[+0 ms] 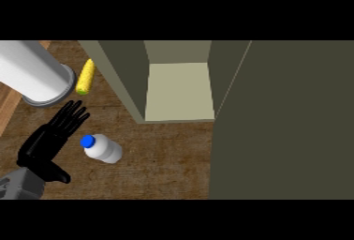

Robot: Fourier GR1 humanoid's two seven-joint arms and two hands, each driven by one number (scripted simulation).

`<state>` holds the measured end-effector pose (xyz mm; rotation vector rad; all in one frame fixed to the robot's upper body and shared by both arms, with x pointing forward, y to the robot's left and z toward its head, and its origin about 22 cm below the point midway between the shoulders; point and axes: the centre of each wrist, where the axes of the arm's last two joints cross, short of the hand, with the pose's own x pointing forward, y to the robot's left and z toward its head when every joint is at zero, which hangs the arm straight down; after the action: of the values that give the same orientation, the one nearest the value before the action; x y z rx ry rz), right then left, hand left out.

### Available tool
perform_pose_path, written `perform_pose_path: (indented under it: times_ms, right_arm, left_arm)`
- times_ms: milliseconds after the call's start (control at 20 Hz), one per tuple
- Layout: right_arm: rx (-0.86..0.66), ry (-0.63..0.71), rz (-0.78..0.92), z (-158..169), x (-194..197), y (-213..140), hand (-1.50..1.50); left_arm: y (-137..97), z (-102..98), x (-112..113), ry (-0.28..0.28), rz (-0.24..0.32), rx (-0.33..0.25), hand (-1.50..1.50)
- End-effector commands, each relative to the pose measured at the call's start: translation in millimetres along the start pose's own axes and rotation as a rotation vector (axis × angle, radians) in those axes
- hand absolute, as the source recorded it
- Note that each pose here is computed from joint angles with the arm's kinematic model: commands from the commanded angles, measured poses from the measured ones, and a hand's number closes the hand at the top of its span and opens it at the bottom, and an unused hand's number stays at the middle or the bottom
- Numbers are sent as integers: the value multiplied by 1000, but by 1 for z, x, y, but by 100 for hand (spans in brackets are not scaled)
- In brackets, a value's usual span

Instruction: Pick up the bottled water, place it into the cabinet and close the cabinet

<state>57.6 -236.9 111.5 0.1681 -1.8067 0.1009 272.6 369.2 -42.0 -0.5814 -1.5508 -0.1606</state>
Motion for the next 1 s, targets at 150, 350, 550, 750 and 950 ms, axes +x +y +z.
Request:
perform_pose_path:
  times_ms: [150,350,550,750,950]
  right_arm:
    - [-3,-51,-19,9,30,2,-150]
    - [27,-43,-21,14,35,2,-150]
    - [19,-40,-14,11,26,8,-150]
    - [12,-36,-21,13,20,9,-150]
    - [18,-41,-22,15,18,2,-150]
  left_arm:
    - [2,4,-40,-24,-8,27,-150]
    - [-5,-4,-60,-13,10,41,-150]
    - [-11,-4,-74,19,105,-38,-150]
    - [-22,1,-92,52,174,-86,-150]
    - [-43,-13,-111,56,190,-86,-150]
